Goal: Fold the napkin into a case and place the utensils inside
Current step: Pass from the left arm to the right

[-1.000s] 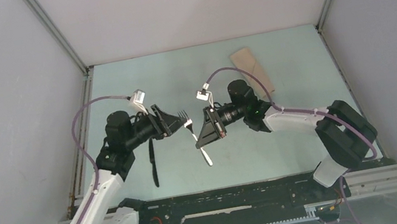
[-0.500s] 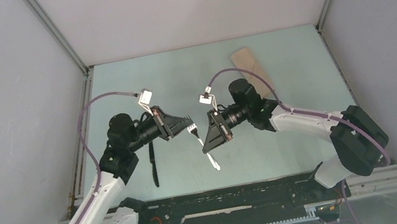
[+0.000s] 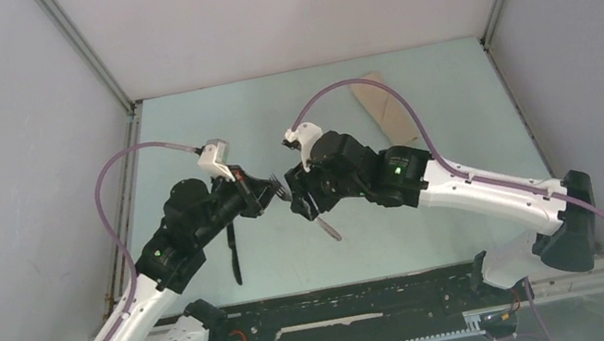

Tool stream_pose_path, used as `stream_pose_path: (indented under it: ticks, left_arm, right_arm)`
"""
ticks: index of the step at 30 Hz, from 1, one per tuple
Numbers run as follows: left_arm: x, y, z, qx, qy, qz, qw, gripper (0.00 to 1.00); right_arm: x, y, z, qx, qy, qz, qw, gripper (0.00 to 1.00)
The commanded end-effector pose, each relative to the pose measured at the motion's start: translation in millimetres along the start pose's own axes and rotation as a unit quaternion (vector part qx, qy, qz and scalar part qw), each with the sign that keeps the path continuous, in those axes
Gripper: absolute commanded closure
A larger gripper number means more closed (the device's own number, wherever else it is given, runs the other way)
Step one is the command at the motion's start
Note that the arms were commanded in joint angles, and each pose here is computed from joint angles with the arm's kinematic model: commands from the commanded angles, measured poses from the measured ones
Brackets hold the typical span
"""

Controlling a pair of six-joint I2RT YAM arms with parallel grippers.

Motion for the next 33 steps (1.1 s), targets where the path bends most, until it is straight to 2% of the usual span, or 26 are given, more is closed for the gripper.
stream_pose_path:
  ticks: [1, 3, 7, 9, 18, 33]
  left_arm:
    - [11.7, -2.3, -0.9, 0.016, 0.011, -0.012, 1.0, 1.0]
    - [10.4, -1.5, -0.8, 0.016, 0.009, -0.009, 1.0, 1.0]
    - [10.5, -3.5, -0.6, 0.018, 0.009, -0.01, 1.0, 1.0]
    - [9.4, -4.7, 0.1, 0.019, 0.009, -0.01, 1.0, 1.0]
    - [10.2, -9.9, -0.9, 0.017, 0.013, -0.012, 1.0, 1.0]
    - [9.3, -8.6, -2.3, 0.011, 0.02, -0.004, 1.0, 1.0]
  right_arm:
    - [13.1, -12.3, -5.2, -0.087, -0.086, -0.011, 0.992, 0.38]
    - [14.2, -9.2, 5.2, -0.078, -0.106, -0.003, 0.991, 0.42]
    - [11.4, -1.2, 17.8, -0.066, -0.133, 0.017, 0.989, 0.61]
    - [10.5, 1.3, 22.5, -0.06, -0.142, 0.024, 0.988, 0.64]
    - [6.1, 9.5, 22.7, -0.06, -0.145, 0.038, 0.987, 0.64]
    - [10.8, 17.7, 21.1, -0.052, -0.143, 0.035, 0.988, 0.72]
Point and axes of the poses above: each gripper's point midway between its finger pads, its own y axis out along the fingers, its own z axis along the line the jaws close on, x = y × z, the point moved 4 cm from there along -y, back along the fingers, and after that the axes turned 3 degrees about y, right-handed, at the moved point
